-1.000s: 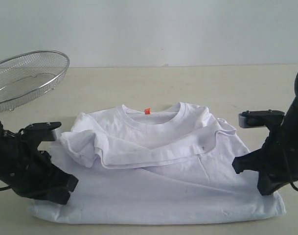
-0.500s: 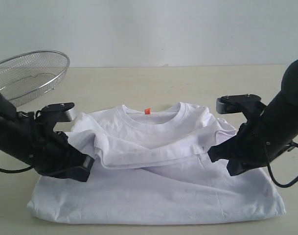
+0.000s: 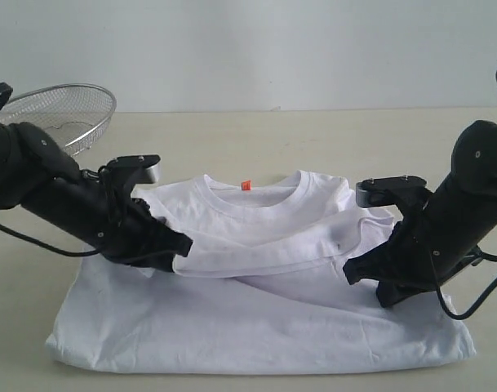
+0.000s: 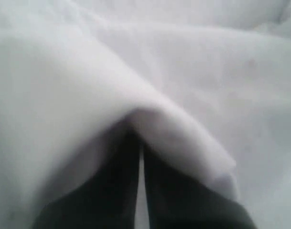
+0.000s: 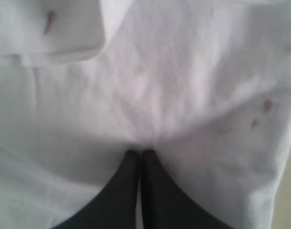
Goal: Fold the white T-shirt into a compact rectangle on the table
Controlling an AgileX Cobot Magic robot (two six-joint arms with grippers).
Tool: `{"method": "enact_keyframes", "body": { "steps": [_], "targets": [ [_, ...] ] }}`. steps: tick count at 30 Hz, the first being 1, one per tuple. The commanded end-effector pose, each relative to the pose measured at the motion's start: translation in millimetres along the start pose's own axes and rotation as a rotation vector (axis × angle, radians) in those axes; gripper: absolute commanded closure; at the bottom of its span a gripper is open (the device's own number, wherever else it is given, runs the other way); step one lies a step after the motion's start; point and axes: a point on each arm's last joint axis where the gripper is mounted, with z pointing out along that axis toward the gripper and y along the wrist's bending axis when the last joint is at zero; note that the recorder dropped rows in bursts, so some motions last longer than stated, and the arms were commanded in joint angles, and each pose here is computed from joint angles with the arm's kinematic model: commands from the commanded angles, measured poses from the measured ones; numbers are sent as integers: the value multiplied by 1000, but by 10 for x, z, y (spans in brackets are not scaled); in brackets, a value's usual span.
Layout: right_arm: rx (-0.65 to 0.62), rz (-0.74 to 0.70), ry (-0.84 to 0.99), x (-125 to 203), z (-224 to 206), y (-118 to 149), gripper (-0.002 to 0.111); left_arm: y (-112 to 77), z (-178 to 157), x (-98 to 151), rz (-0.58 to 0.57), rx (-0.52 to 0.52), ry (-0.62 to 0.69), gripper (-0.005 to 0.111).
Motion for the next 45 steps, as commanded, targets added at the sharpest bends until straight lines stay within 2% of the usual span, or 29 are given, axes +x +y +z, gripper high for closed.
{"method": "enact_keyframes", "body": {
  "steps": [1,5,9,13,24,26,28,32,35,38,42,45],
  "targets": [
    [3,-10,-3,-12,24,-7,109,-31,-49,-203,7,-10,-74,102],
    [3,-12,-3,-12,24,-7,109,26,-77,-340,9,-61,-148,102],
    [4,-12,-7,-16,24,-8,109,211,-84,-489,-15,-158,-244,102],
    [4,-12,-7,-16,24,-8,109,389,-138,-626,-45,-196,-298,102],
    [7,-14,-16,-24,24,-10,109,501,-305,-897,-29,-230,-397,102],
    [7,-14,-16,-24,24,-10,109,503,-318,-877,-35,-202,-374,102],
    [7,-14,-16,-24,24,-10,109,405,-328,-800,4,-101,-276,102],
    [9,-25,-25,-32,24,-13,109,185,-255,-600,88,25,-103,102],
    [11,-25,-29,-36,24,-14,109,23,-154,-492,171,55,-50,102],
    [11,-25,-31,-37,24,-15,109,-33,-67,-434,206,28,-19,102],
    [11,-28,-31,-37,24,-15,109,112,25,-416,131,-91,-8,102],
    [11,-28,-29,-36,24,-14,109,221,19,-467,115,-195,-62,102]
  ]
}}
